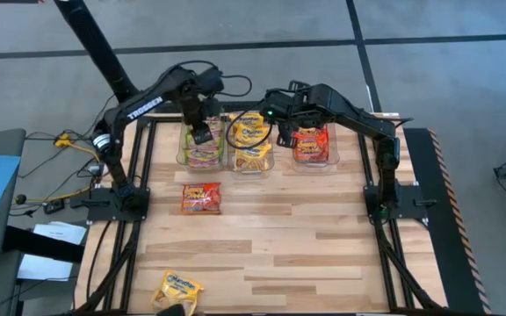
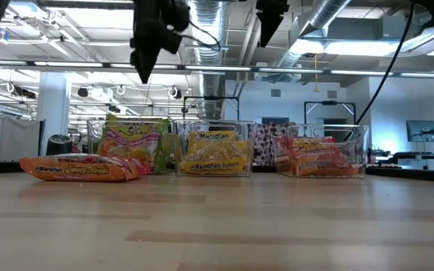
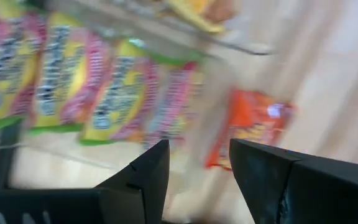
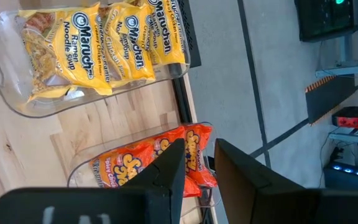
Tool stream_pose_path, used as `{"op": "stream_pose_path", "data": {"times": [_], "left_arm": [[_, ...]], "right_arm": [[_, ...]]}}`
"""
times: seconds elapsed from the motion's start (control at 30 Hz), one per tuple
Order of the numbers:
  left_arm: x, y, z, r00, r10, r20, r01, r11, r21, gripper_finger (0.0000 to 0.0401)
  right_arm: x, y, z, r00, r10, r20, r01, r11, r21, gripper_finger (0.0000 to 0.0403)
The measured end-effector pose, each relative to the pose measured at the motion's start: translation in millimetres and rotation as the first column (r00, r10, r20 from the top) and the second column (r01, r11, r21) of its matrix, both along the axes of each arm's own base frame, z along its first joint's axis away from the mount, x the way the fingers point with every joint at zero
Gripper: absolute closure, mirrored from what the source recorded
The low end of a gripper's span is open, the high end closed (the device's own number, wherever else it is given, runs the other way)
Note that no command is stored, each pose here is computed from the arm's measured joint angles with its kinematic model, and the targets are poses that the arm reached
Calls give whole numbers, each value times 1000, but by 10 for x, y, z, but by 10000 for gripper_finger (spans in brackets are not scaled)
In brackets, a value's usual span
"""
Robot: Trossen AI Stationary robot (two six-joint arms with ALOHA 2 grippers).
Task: Sort Maruchan noodles
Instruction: Put the orange noodle pack into the right transparent bin
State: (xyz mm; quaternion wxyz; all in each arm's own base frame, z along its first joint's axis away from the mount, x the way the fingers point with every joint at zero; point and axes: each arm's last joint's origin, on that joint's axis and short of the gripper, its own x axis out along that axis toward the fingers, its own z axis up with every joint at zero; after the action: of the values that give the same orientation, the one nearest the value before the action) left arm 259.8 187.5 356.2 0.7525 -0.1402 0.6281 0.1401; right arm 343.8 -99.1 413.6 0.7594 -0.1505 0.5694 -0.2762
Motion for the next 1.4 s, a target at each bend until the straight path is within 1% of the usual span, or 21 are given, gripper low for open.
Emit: {"op": "stream_pose_path", "data": {"times": [0.07, 0.13, 0.23, 0.33, 0.47, 0.6, 0.7, 0.77, 0.9, 1.0, 1.13, 1.23, 1.33, 1.4], "left_arm": [[-32, -117, 95, 999, -17, 50, 18, 999, -35, 246], [-69, -233, 204, 993, -38, 109, 44, 998, -48, 246], [-160, -408, 382, 981, -58, 185, 65, 997, -35, 246], [-255, -560, 537, 968, -43, 247, 48, 999, -10, 246], [-401, -769, 701, 954, -24, 300, 27, 1000, -8, 246], [-565, -965, 800, 953, -9, 302, 19, 999, -30, 246], [-623, -1051, 852, 947, 55, 318, -42, 998, -47, 246], [-649, -1112, 877, 941, 73, 330, -52, 996, -71, 246], [-646, -1253, 907, 930, 42, 365, 22, 986, -168, 244], [-617, -1349, 908, 931, 34, 364, 44, 978, -205, 236], [-578, -1448, 897, 938, 17, 347, 54, 980, -193, 224], [-557, -1522, 869, 941, -27, 338, 94, 978, -185, 224], [-584, -1586, 849, 941, -86, 326, 131, 985, -116, 228], [-629, -1614, 828, 944, -101, 315, 132, 988, -80, 231]], "right_arm": [[1, 3, -2, 1000, 2, 8, -2, 1000, 18, 291], [2, 7, -5, 1000, -2, 16, 2, 999, 34, 291], [0, 8, -6, 999, -21, 28, 20, 999, 42, 291], [0, 8, -6, 998, -38, 40, 36, 998, 47, 291], [6, 29, -6, 999, -32, 40, 30, 998, 47, 291], [11, 46, -7, 999, -26, 39, 24, 999, 47, 291], [9, 42, -6, 999, -27, 39, 25, 999, 47, 291], [9, 39, -6, 999, -28, 39, 26, 999, 47, 291], [9, 40, -7, 998, -46, 52, 43, 998, 54, 291], [14, 52, -14, 997, -35, 66, 28, 994, 106, 291], [30, 94, -26, 996, -5, 94, -16, 976, 215, 291], [46, 157, -27, 995, 10, 99, -32, 974, 225, 291], [38, 226, -2, 994, 28, 107, -51, 973, 225, 291], [36, 290, 15, 993, 34, 116, -60, 972, 227, 291]]}}
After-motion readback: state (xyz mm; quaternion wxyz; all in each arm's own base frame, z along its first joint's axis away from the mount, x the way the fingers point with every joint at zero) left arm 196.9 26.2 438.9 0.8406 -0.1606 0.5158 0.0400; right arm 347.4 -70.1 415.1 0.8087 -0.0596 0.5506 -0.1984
